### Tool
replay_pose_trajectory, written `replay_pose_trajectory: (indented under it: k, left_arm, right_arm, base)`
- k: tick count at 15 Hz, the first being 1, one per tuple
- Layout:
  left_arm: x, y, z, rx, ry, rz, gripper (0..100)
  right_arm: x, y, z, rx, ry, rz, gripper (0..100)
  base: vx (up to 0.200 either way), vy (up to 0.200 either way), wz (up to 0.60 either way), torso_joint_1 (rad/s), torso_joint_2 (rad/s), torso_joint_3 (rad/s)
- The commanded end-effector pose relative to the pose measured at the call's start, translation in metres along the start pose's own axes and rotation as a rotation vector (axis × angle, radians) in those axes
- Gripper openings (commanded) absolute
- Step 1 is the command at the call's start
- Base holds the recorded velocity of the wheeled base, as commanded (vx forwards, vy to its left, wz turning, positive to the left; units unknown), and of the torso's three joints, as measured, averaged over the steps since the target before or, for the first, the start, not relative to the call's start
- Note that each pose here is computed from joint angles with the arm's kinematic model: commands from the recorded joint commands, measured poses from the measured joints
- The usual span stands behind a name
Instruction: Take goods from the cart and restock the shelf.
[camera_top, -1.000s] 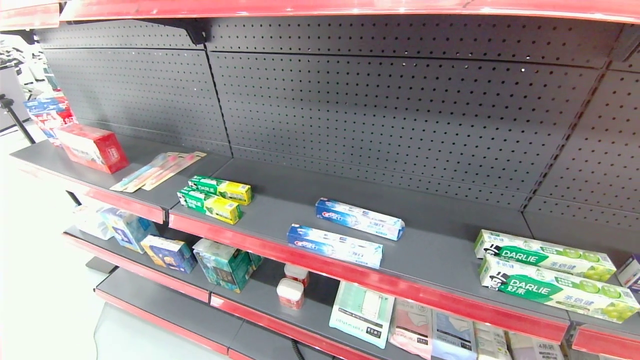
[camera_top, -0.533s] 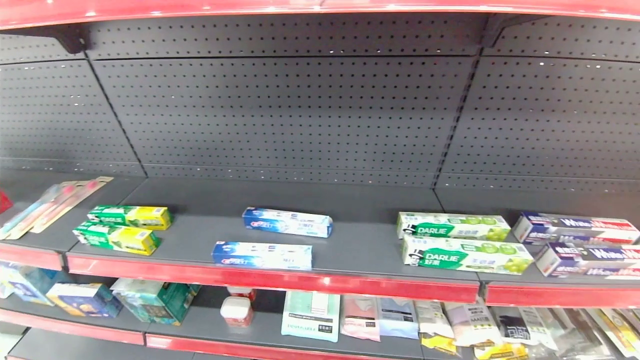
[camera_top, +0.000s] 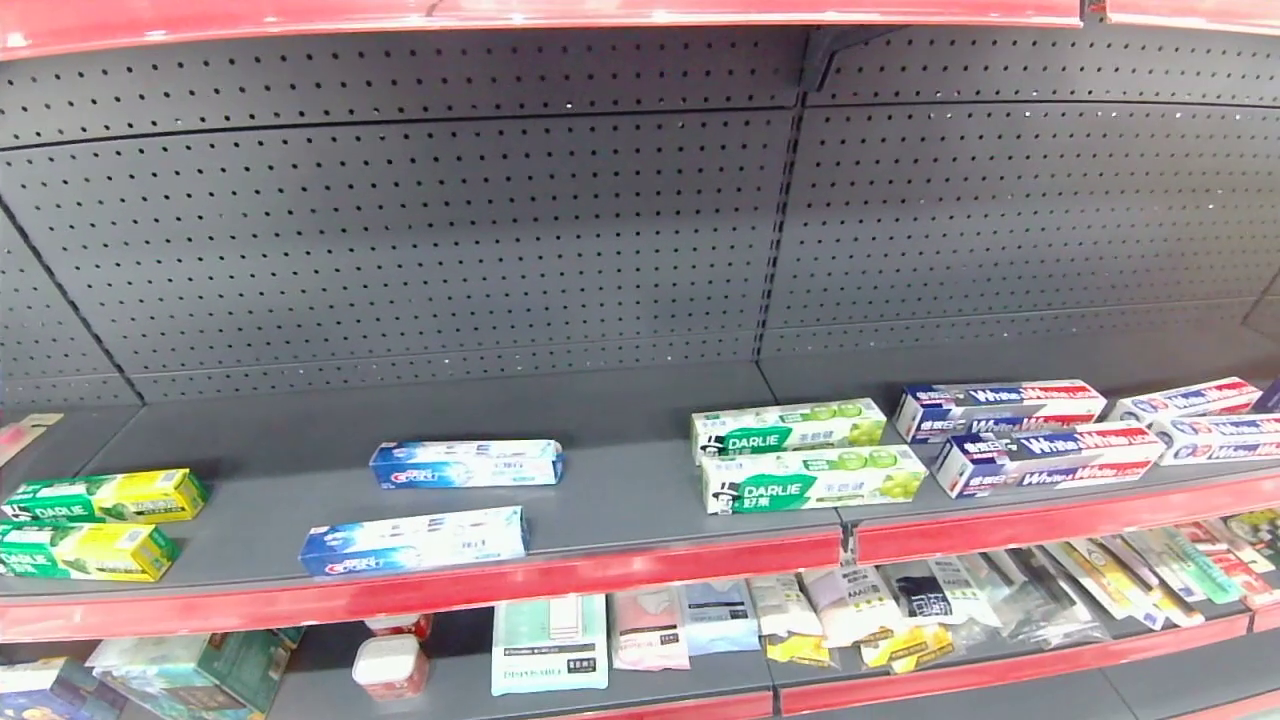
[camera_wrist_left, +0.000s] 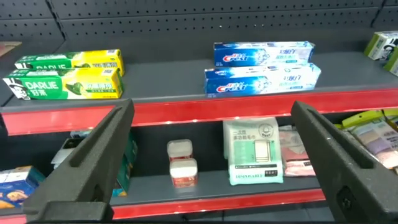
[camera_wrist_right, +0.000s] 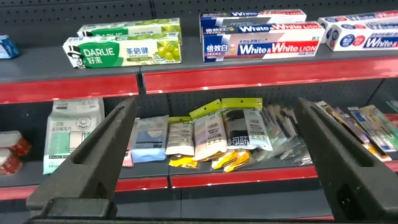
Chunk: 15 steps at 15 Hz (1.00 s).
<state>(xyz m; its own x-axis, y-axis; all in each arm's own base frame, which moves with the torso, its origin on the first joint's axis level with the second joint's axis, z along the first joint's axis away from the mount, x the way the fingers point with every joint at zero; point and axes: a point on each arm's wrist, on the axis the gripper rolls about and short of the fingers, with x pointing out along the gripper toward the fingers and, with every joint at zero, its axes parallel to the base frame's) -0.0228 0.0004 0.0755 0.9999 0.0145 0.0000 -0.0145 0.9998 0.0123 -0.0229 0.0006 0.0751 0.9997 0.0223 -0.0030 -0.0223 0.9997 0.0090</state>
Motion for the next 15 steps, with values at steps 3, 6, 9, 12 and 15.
replay_pose_trajectory:
  k: [3,6,9,12,15]
  left_arm:
    - [-0.001,0.0,0.008,0.001,-0.002,0.002,100]
    - [0.07,0.004,0.152,-0.166,0.08,0.124,100]
    - [0.137,0.016,0.127,-0.052,0.395,0.305,100]
    - [0.176,0.027,0.101,-0.003,0.607,0.346,100]
    - [0.197,0.029,0.078,0.007,0.744,0.337,100]
  right_arm:
    - [0.0,0.0,0.0,0.0,0.002,0.001,100]
    - [0.0,0.0,0.0,0.0,0.002,0.001,100]
    - [0.0,0.0,0.0,-0.001,0.0,0.001,100]
    - [0.0,0.0,0.0,0.0,0.002,0.001,100]
    - [0.0,0.0,0.0,0.0,0.002,0.001,100]
  base:
    - [0.0,0.0,0.0,0.0,0.0,0.0]
    - [0.0,0.0,0.0,0.0,0.0,0.0]
    - [0.0,0.0,0.0,0.0,0.0,0.0]
    - [0.0,0.0,0.0,0.0,0.0,0.0]
    - [0.0,0.0,0.0,0.0,0.0,0.0]
